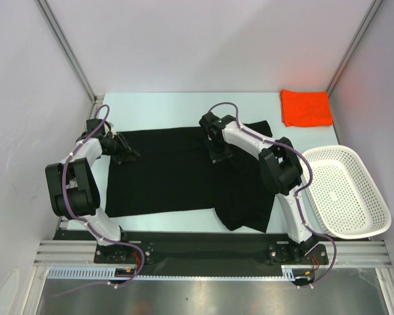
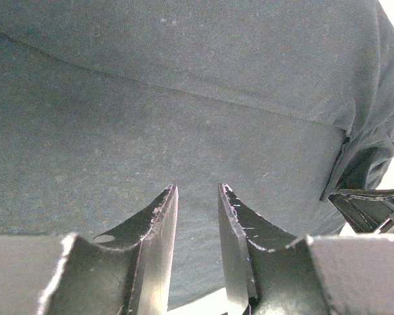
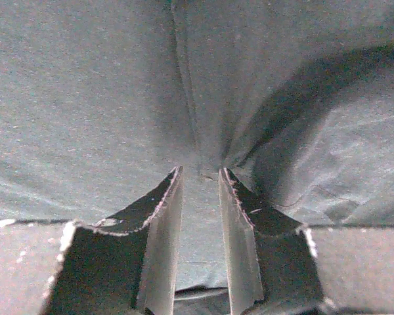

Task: Fold and stack the t-shirts
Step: Fold the tshirt

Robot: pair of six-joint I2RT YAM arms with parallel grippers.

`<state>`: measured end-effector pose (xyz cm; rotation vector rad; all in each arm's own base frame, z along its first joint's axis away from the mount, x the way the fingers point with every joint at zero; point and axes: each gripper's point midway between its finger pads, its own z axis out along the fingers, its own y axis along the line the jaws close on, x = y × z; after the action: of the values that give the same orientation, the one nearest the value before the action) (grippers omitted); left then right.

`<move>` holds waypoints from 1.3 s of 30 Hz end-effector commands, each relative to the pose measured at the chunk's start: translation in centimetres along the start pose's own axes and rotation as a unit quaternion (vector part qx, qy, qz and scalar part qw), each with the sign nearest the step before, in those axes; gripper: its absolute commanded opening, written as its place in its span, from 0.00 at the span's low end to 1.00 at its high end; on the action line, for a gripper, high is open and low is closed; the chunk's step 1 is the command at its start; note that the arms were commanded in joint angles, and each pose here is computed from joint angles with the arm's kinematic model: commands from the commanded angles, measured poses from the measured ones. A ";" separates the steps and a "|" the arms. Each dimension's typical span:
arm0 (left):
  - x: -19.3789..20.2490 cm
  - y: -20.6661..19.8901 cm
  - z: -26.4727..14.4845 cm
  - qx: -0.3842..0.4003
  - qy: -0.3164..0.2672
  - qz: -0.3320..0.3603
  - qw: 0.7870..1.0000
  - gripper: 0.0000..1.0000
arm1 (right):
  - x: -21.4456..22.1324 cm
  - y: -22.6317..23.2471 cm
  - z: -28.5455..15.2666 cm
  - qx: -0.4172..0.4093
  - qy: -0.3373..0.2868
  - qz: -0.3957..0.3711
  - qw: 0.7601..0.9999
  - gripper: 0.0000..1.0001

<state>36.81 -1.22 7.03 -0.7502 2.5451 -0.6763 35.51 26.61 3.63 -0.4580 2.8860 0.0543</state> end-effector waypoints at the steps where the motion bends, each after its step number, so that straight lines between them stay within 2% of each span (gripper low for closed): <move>1: -0.1 -0.1 -0.3 0.009 -0.007 0.012 1.000 0.36 | 0.6 -0.6 0.3 0.022 0.010 -0.012 1.000 0.33; 11: 0.0 -0.1 -0.4 0.009 -0.006 0.012 1.000 0.36 | 2.2 -0.4 1.9 0.025 0.030 -0.012 0.999 0.25; 12: 0.1 -0.1 -0.4 0.009 -0.005 0.013 1.000 0.36 | 2.1 -0.4 1.7 0.026 0.028 -0.012 0.999 0.20; 16: 0.0 -0.1 -0.4 0.009 -0.006 0.014 1.000 0.36 | 1.6 -0.4 0.6 0.027 0.017 -0.014 0.999 0.18; 21: 0.0 -0.1 -0.4 0.008 -0.005 0.013 1.000 0.36 | 0.9 -0.4 -0.9 0.016 0.009 -0.016 1.000 0.06; 23: -0.1 -0.1 -0.4 0.008 -0.006 0.014 1.000 0.36 | 0.7 -0.1 -1.9 0.005 0.010 -0.015 1.000 0.04; 27: 0.0 -0.1 -0.4 0.007 -0.006 0.015 1.000 0.36 | 0.9 0.6 -3.2 -0.027 0.012 -0.014 0.999 0.04; 28: -0.2 -0.1 -0.4 0.007 -0.007 0.014 1.000 0.36 | 1.6 2.2 -3.4 -0.076 0.033 -0.009 0.997 0.04; 34: -0.3 -0.2 -0.4 0.008 -0.007 0.013 1.000 0.36 | 3.0 4.4 -2.6 -0.154 0.062 0.015 0.986 0.04; 39: -0.1 0.0 -0.3 0.006 -0.004 0.012 1.000 0.37 | 2.7 4.1 -2.9 -0.172 0.058 0.038 0.983 0.05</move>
<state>36.43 -1.28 6.66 -0.7563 2.5555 -0.6769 31.32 28.28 2.69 -0.4582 3.0586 0.3845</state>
